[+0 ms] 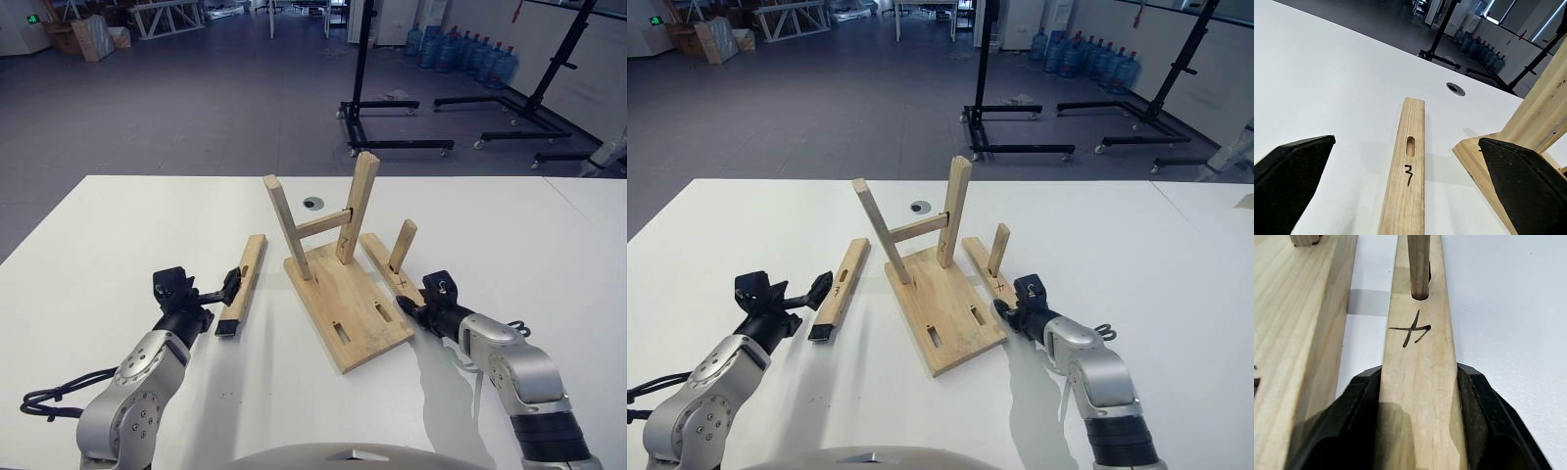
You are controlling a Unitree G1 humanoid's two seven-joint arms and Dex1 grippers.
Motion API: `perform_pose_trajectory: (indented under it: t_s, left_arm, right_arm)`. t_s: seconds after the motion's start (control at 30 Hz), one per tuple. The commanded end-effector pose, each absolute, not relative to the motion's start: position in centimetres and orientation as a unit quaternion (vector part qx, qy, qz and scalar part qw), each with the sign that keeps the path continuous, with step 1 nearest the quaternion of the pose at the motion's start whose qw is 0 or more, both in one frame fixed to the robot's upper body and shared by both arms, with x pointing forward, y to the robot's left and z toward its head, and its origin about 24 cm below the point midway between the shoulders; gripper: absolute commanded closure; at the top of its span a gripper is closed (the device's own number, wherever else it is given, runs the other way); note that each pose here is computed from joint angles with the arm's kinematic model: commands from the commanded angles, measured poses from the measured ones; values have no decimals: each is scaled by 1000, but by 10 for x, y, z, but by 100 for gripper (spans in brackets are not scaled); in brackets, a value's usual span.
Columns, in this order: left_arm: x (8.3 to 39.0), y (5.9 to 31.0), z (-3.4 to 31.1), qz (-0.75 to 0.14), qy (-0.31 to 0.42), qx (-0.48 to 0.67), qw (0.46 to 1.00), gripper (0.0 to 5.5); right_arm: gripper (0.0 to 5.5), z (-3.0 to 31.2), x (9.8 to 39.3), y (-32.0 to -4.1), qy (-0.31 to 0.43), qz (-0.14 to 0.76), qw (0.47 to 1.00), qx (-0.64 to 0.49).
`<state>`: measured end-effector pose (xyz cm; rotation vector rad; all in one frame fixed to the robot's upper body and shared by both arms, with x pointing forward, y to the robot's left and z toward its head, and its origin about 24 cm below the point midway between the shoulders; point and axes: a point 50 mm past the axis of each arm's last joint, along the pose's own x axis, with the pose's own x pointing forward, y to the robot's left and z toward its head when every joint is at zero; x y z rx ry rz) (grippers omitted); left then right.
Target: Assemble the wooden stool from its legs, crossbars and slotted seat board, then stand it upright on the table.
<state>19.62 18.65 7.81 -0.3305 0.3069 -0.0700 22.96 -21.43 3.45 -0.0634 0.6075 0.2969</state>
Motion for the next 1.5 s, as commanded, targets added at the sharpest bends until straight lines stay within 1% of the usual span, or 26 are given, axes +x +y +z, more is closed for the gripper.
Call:
perform_pose_trajectory:
  t_s: [0.03, 0.1, 0.17, 0.2, 0.23, 0.27, 0.3, 0.33, 0.4, 0.47, 0.5, 0.57, 0.63, 0.73, 0.83, 0.93, 1.13, 1.33, 1.5]
  left_arm:
    - [206, 187, 85, -64, 133, -185, 972, 10]
    - [216, 188, 104, -138, 91, -233, 958, 10]
    - [222, 189, 131, -254, 47, -277, 925, 10]
    - [221, 186, 152, -331, 24, -298, 895, 10]
    - [217, 181, 175, -414, 0, -313, 855, 10]
    - [211, 173, 197, -491, -20, -323, 809, 10]
    - [205, 166, 213, -552, -34, -335, 763, 10]
    - [200, 161, 223, -590, -42, -351, 726, 10]
    - [198, 152, 234, -625, -45, -390, 675, 10]
    - [202, 146, 239, -634, -44, -414, 651, 10]
    - [206, 143, 240, -633, -39, -420, 649, 10]
    - [213, 138, 238, -622, -26, -417, 662, 10]
    - [218, 136, 232, -610, -13, -402, 682, 10]
    - [217, 132, 228, -612, -8, -373, 697, 10]
    - [213, 129, 232, -624, -19, -365, 690, 10]
    - [213, 129, 240, -626, -35, -382, 679, 10]
    - [223, 129, 242, -604, -31, -393, 693, 10]
    - [229, 127, 245, -594, -15, -416, 689, 10]
    - [235, 132, 252, -583, -21, -450, 677, 10]
  right_arm:
    - [345, 55, 235, -233, 248, 129, 960, -3]
    - [345, 85, 245, -260, 182, 98, 978, 16]
    - [345, 130, 250, -294, 96, 76, 992, 42]
    - [345, 158, 249, -305, 49, 99, 993, 53]
    - [345, 189, 245, -307, 3, 153, 986, 62]
    - [345, 217, 240, -297, -32, 237, 969, 66]
    - [345, 237, 234, -280, -55, 330, 940, 75]
    - [345, 246, 230, -265, -60, 400, 911, 81]
    - [345, 245, 221, -229, -46, 528, 840, 112]
    - [345, 239, 215, -200, -29, 606, 781, 147]
    - [345, 236, 212, -188, -22, 631, 757, 166]
    - [345, 235, 204, -172, -21, 665, 718, 203]
    - [345, 237, 199, -164, -23, 674, 703, 225]
    - [345, 237, 199, -158, -15, 663, 707, 246]
    - [345, 228, 202, -150, 2, 645, 719, 259]
    - [345, 219, 204, -142, 18, 635, 725, 266]
    - [345, 213, 198, -127, 23, 646, 709, 282]
    - [345, 210, 196, -124, 29, 646, 709, 281]
    - [345, 206, 196, -124, 36, 641, 714, 279]
